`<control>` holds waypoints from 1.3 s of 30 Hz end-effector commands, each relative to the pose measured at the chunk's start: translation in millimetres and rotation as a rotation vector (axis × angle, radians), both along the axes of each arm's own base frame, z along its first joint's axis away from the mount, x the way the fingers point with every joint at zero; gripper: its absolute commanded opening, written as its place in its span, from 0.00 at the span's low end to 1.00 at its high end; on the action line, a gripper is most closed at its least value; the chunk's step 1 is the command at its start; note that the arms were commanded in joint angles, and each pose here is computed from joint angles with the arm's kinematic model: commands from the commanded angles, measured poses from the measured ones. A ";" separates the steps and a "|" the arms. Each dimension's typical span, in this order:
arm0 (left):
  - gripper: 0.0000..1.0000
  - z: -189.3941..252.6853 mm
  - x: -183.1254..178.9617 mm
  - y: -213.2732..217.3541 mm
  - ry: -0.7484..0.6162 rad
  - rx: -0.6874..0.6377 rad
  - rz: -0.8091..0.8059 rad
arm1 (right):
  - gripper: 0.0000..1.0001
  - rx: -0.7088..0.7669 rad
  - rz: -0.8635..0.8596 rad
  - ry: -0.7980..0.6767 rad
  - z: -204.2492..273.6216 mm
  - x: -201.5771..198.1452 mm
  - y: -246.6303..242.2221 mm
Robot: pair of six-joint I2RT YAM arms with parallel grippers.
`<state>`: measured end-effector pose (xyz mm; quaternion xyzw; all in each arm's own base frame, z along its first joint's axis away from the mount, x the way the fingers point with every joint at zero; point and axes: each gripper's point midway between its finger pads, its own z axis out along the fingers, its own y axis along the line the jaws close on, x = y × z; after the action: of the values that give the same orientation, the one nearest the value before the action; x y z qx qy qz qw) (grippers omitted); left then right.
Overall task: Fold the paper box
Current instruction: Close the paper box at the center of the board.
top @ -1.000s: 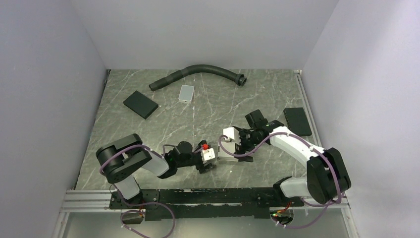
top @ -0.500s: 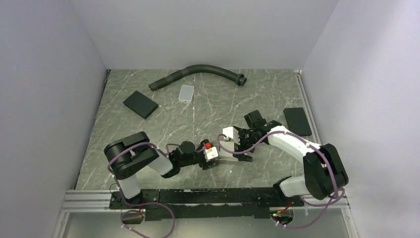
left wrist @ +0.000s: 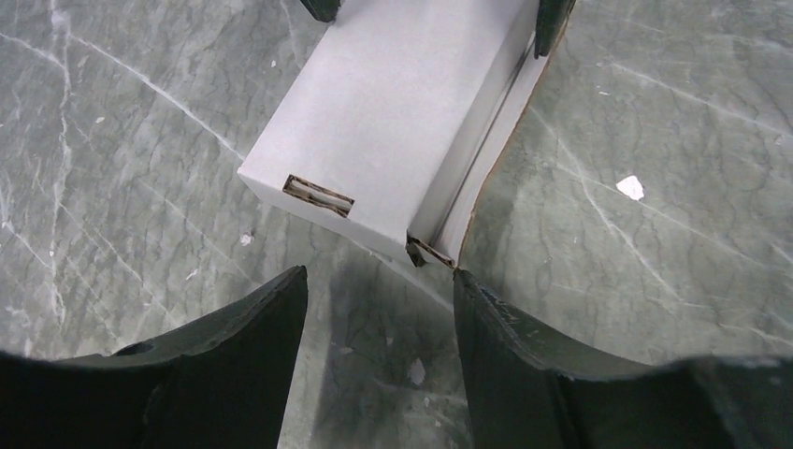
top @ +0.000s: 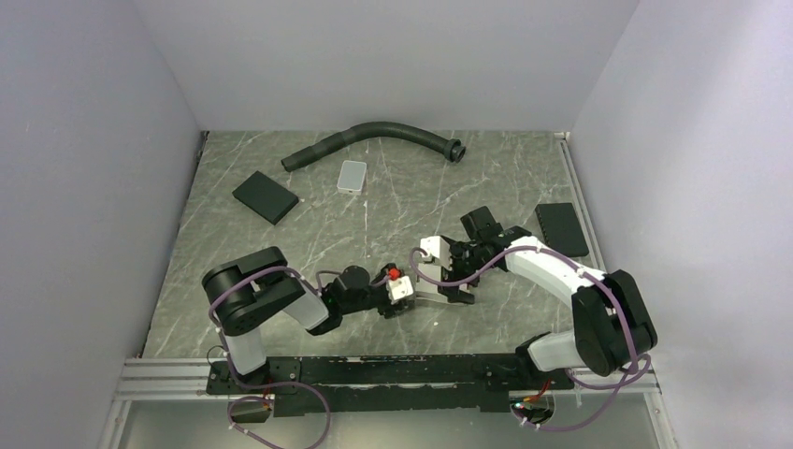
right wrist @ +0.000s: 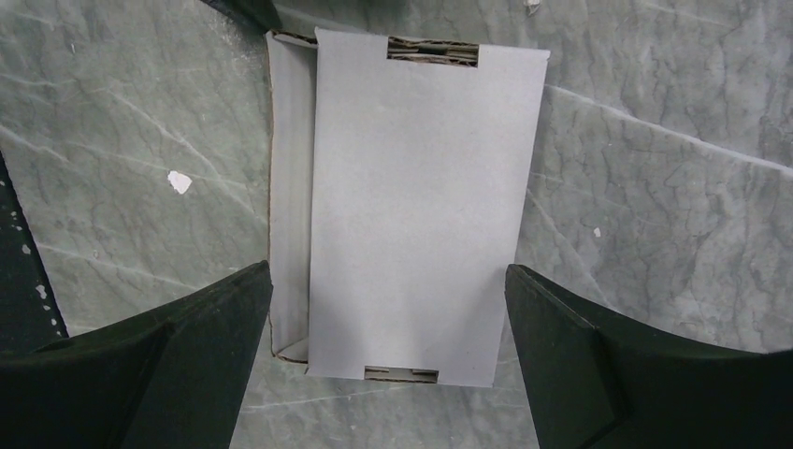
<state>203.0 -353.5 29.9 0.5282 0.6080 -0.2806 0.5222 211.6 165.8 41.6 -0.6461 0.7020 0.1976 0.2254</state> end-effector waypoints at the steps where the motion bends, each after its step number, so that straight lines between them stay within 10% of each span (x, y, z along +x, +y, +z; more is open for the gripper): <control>1: 0.65 16.2 -7.2 2.2 -0.012 -0.057 -0.008 | 1.00 0.076 -0.022 0.004 22.7 9.7 16.4; 23: 0.62 10.3 -7.1 -18.4 0.041 -0.085 -0.033 | 0.98 0.190 -0.131 0.358 21.4 31.9 44.0; 39: 0.35 3.7 -0.2 -21.9 0.054 -0.053 -0.013 | 0.47 0.153 -0.109 0.547 -7.1 13.9 42.6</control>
<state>197.4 -365.6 25.9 0.5139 0.6174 -0.3102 0.5084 243.7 200.9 28.6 -0.5158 0.7688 0.3594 0.1170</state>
